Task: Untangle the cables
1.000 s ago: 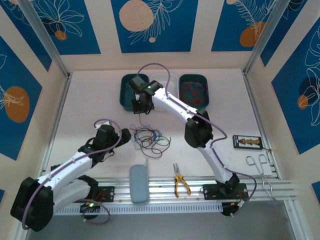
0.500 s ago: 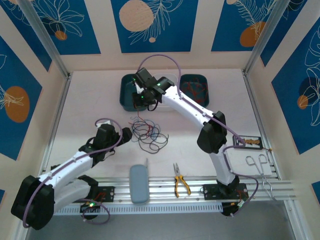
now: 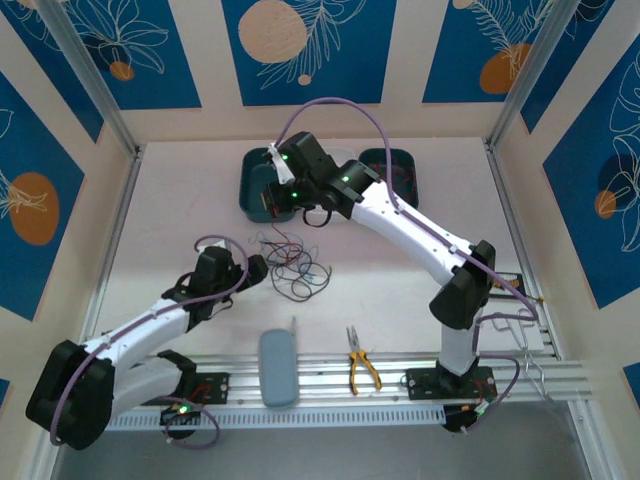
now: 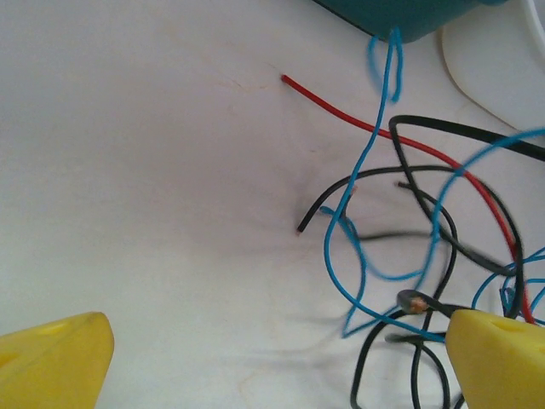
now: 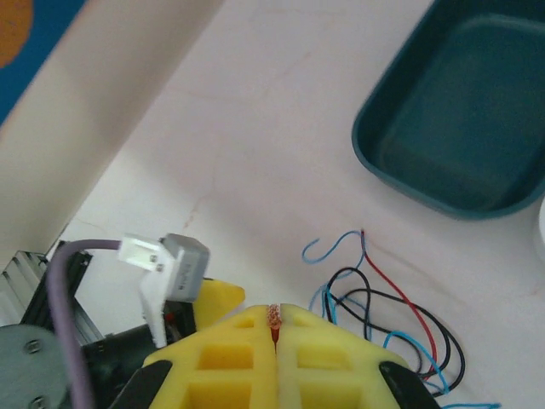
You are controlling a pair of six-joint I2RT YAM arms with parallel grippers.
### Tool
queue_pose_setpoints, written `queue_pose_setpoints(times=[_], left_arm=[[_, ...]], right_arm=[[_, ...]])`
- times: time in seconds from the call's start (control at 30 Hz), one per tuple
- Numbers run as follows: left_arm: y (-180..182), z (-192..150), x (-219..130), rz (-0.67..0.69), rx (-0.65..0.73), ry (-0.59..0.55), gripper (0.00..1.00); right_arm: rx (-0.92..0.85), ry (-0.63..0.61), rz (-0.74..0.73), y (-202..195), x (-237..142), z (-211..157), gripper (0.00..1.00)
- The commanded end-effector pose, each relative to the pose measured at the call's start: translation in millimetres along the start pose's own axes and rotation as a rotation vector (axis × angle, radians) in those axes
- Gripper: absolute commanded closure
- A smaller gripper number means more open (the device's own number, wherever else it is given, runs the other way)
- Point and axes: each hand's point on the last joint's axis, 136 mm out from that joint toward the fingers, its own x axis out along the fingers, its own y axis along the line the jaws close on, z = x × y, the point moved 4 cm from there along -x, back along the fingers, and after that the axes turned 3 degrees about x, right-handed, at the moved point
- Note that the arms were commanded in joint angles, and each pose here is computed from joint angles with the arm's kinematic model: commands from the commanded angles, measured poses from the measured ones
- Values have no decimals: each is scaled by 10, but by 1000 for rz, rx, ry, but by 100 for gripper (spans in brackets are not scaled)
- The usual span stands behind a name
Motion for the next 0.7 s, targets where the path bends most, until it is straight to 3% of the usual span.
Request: queue_pose_setpoints(times=[0.0,0.67], left_arm=[[-84,89,-1,-34,17,-16,0],[-87,76,0,-48,15,-20,0]], right_arm=[[-86,-109,36,175,-285,159,100],[-205,-303,90,487,-1014,521,100]])
